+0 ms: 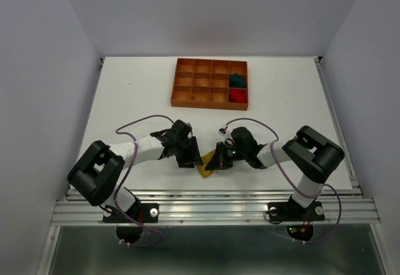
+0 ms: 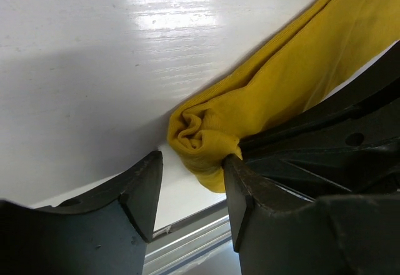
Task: Roll the socks
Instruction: Roll the sock at the center of the board.
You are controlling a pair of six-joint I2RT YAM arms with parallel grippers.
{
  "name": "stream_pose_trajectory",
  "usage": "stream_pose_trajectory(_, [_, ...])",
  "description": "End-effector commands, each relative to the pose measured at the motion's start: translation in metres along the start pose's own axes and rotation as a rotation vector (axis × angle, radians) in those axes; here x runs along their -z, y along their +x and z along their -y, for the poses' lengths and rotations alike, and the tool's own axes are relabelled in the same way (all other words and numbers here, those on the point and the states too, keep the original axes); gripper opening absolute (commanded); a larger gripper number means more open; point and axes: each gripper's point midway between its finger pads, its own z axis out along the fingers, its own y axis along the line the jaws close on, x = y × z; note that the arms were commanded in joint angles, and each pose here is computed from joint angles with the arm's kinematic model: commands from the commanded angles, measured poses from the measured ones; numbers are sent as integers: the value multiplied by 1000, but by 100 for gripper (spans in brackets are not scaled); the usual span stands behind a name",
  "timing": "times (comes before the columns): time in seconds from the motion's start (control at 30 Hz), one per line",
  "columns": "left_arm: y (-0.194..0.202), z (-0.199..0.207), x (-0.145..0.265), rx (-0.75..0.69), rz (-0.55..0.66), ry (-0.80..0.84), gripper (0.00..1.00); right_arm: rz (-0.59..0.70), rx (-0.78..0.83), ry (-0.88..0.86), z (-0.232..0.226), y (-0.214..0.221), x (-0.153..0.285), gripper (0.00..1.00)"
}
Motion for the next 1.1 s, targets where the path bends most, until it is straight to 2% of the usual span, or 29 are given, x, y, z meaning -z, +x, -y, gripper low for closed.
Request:
stream_pose_trajectory(0.0, [-11, 17, -4, -35, 28, 43, 53, -6, 7, 148, 37, 4, -2, 2])
stream_pose_trajectory(0.13, [-10, 18, -9, -31, 20, 48, 42, -12, 13, 165, 40, 4, -3, 2])
stream_pose_trajectory(0.2, [-10, 20, -12, -32, 16, 49, 29, -8, 27, 168, 40, 1, -4, 3])
stream_pose_trajectory(0.23, [-11, 21, -12, -30, 17, 50, 14, -10, 26, 180, 41, 1, -2, 5])
stream_pose_trajectory(0.3, [-11, 18, -14, -22, 20, 30, 0, 0, 54, 194, 42, -2, -1, 6])
stream_pose_trajectory(0.43, [-13, 1, -14, 22, 39, -78, 0, 34, 157, 163, 19, -18, 9, 17])
stream_pose_trajectory(0.47, [-13, -3, -14, 30, 38, -105, 0, 46, 189, 155, 13, -22, 12, 22])
stream_pose_trajectory(0.53, [-9, -16, -14, 61, 35, -182, 0, 70, 266, 161, 4, -28, 18, 24])
stream_pose_trajectory(0.67, [2, -18, -12, 90, -4, -196, 0, 162, 408, 141, -27, -46, 34, 38])
stream_pose_trajectory(0.7, [3, -16, -10, 93, -4, -191, 0, 178, 443, 121, -38, -45, 39, 38])
stream_pose_trajectory(0.83, [3, -17, -2, 118, 9, -221, 0, 187, 570, 152, -47, -36, 40, 47])
stream_pose_trajectory(1.07, [6, -10, 4, 126, -24, -222, 0, 235, 758, 232, -64, -25, 34, 50])
